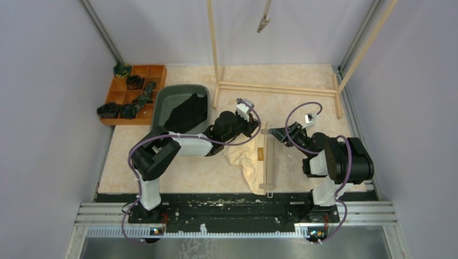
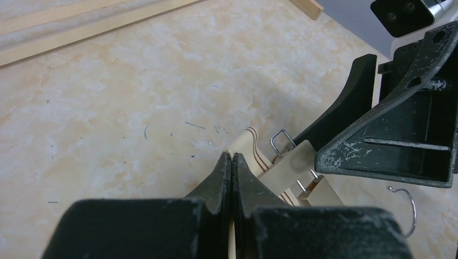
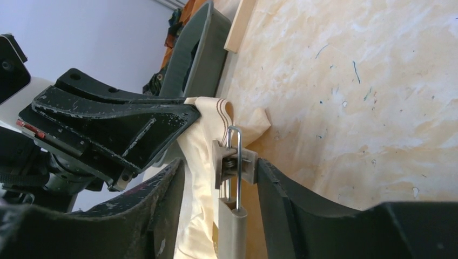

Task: Clip the underwear to the hanger
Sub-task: Clamp the underwear onto the hanger, then pick up the hanger at the center of the board.

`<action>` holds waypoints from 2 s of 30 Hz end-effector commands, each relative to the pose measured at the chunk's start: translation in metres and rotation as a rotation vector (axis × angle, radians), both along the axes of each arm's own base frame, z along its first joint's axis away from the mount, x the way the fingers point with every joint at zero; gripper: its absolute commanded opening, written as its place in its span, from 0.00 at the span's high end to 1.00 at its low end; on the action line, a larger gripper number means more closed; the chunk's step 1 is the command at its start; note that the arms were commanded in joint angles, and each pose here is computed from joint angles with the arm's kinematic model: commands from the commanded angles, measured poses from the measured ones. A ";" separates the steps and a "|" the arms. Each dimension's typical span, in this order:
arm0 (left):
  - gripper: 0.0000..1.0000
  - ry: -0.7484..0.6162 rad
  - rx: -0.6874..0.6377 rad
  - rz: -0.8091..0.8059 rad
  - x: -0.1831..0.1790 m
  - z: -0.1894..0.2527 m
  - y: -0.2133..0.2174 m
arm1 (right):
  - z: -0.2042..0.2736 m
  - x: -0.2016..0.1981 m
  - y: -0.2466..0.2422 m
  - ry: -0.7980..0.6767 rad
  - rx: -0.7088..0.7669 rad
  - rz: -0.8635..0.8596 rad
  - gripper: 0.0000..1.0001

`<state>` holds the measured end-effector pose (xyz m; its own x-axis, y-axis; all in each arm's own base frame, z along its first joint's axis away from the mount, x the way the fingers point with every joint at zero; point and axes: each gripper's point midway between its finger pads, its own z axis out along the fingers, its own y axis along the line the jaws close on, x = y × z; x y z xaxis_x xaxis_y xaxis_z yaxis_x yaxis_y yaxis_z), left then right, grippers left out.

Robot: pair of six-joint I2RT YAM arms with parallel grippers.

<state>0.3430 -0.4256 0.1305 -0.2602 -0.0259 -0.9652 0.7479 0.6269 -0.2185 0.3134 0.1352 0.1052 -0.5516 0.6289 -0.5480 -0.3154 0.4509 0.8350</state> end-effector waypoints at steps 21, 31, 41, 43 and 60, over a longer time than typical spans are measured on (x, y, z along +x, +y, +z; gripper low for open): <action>1.00 0.001 0.009 0.127 0.072 -0.004 0.021 | 0.023 -0.012 -0.044 -0.032 -0.213 -0.198 0.25; 1.00 -0.047 -0.001 0.105 0.085 0.021 0.019 | 0.004 -0.020 -0.030 0.010 -0.190 -0.129 0.29; 1.00 -0.072 0.008 0.094 0.095 0.035 0.017 | -0.015 -0.027 -0.008 0.030 -0.143 -0.031 0.35; 1.00 -0.073 0.010 0.095 0.096 0.035 0.017 | -0.018 -0.028 -0.004 0.036 -0.149 -0.019 0.36; 1.00 -0.074 0.003 0.087 0.100 0.036 0.015 | -0.039 -0.034 0.016 0.051 -0.027 0.074 0.43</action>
